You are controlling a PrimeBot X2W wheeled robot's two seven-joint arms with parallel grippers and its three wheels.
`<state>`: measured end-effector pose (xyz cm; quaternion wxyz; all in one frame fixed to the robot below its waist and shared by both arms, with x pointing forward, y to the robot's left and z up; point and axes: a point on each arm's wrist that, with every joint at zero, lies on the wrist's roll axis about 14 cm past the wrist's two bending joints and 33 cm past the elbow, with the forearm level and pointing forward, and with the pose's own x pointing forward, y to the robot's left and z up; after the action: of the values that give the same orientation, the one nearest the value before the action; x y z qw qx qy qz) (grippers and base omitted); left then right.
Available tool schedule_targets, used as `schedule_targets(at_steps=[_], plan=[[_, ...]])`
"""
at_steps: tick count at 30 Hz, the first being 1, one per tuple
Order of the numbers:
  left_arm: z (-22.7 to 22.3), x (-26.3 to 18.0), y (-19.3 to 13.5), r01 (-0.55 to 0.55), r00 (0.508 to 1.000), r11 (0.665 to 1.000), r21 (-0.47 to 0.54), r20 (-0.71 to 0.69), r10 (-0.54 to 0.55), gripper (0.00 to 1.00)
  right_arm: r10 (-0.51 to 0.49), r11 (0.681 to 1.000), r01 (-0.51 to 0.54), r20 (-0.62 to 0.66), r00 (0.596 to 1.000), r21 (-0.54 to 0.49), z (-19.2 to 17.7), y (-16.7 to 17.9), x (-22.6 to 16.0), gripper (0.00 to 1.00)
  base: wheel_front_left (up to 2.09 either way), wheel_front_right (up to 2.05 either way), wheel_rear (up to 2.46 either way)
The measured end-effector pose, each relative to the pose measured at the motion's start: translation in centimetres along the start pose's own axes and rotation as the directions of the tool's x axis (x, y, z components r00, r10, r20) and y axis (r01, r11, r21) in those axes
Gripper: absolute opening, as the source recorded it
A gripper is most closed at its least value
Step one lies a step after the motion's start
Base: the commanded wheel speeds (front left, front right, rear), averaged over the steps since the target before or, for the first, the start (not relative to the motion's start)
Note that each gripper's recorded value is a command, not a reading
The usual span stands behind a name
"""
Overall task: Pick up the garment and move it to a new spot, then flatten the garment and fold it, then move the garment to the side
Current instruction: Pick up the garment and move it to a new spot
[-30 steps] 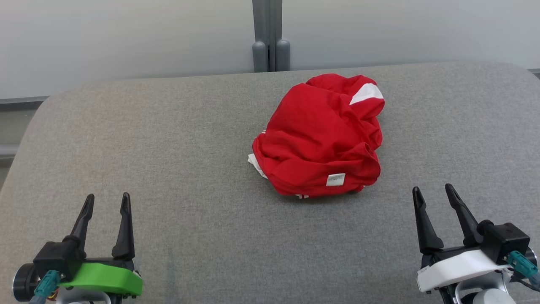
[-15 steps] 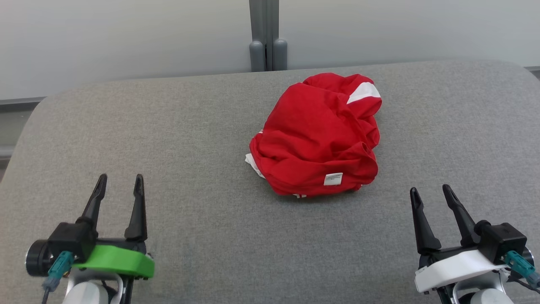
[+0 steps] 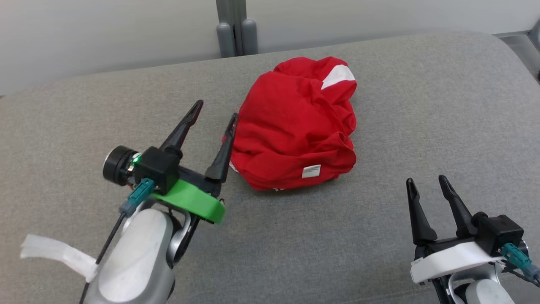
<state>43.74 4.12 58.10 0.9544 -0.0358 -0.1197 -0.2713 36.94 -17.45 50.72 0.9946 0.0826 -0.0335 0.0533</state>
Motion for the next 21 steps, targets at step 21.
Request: schedule_targets(at_steps=[21], plan=[[-13.9,0.6,-9.7,0.369,0.842,0.925,-0.095,-0.387,-0.376,1.0,-0.172,0.985,0.171,-0.03,0.985,-0.015,-1.1,-5.1,-1.5,1.0,0.0,0.0,0.0]])
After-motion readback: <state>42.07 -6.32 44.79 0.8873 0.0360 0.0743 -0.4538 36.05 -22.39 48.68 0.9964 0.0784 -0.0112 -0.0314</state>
